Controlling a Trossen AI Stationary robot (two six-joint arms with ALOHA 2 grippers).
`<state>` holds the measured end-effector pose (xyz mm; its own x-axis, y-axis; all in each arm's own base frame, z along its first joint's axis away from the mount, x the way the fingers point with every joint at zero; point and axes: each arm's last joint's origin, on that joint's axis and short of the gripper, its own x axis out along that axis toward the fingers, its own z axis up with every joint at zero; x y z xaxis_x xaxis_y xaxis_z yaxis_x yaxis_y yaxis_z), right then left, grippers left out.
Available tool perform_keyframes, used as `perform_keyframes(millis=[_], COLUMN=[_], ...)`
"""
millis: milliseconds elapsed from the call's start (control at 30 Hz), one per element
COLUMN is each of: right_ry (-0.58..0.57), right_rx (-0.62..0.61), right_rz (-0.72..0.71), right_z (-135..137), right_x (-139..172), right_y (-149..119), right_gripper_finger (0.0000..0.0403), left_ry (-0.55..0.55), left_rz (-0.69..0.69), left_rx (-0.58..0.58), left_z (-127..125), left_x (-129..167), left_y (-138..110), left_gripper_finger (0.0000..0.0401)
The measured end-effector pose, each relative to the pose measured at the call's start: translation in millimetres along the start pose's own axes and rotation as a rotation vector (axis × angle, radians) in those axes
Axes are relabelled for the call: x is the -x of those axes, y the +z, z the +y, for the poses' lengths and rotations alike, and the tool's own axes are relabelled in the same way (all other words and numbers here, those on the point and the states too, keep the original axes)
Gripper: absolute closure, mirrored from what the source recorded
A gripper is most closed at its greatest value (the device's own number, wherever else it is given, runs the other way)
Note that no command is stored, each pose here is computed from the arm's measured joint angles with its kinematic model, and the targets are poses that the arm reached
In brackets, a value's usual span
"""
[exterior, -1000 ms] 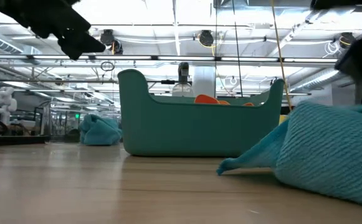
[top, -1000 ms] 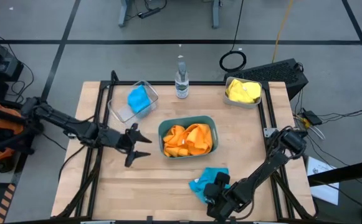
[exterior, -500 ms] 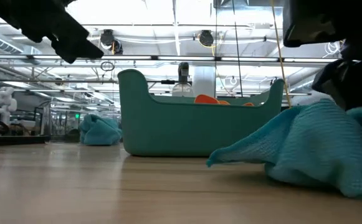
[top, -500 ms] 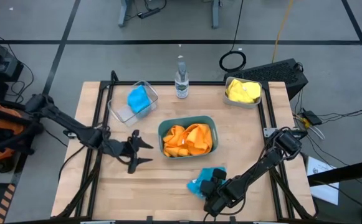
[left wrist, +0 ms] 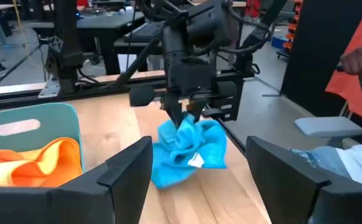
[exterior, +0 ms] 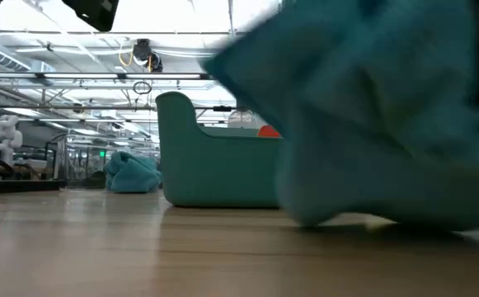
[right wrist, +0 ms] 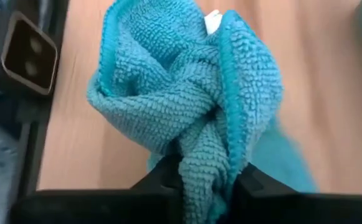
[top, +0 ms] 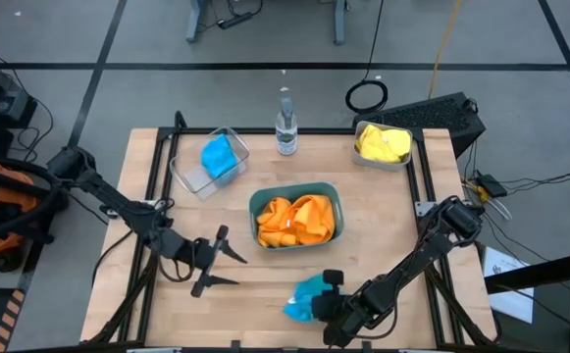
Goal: Sort microfiber towel by color & place in baskets
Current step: Put the blue towel into the transparent bin
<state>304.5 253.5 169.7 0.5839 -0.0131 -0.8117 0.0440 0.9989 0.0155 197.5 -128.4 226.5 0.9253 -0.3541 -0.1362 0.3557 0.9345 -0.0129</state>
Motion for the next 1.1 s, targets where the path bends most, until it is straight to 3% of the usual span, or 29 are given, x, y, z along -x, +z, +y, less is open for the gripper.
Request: perform_keyframes(millis=[200,533,900,1000,1100], right_ry=[-0.129,-0.543,-0.856,-0.900,-0.869], right_rx=[0.253,0.635,0.663,0.606,0.490], right_rz=[-0.212,-0.475,-0.628,-0.672,-0.725], right_z=[-3,-8,-51,-67,-82], right_x=[18,40,56,77,103], right_y=[20,58,122,135,142], right_gripper_finger=[0.0374,0.0368,0.0367,0.0369,0.0370], left_ry=[0.003,0.056,0.218,0.214,0.197], left_rz=[-0.006,-0.105,-0.142,-0.162,-0.197], left_rx=[0.028,-0.039,-0.127,-0.140,-0.174], left_z=[0,0,3,1,-4], left_x=[0,-8,-13,-12,-11], left_y=[1,4,4,6,10], left_gripper_finger=[0.0141,0.0141,0.0141,0.0141,0.0141])
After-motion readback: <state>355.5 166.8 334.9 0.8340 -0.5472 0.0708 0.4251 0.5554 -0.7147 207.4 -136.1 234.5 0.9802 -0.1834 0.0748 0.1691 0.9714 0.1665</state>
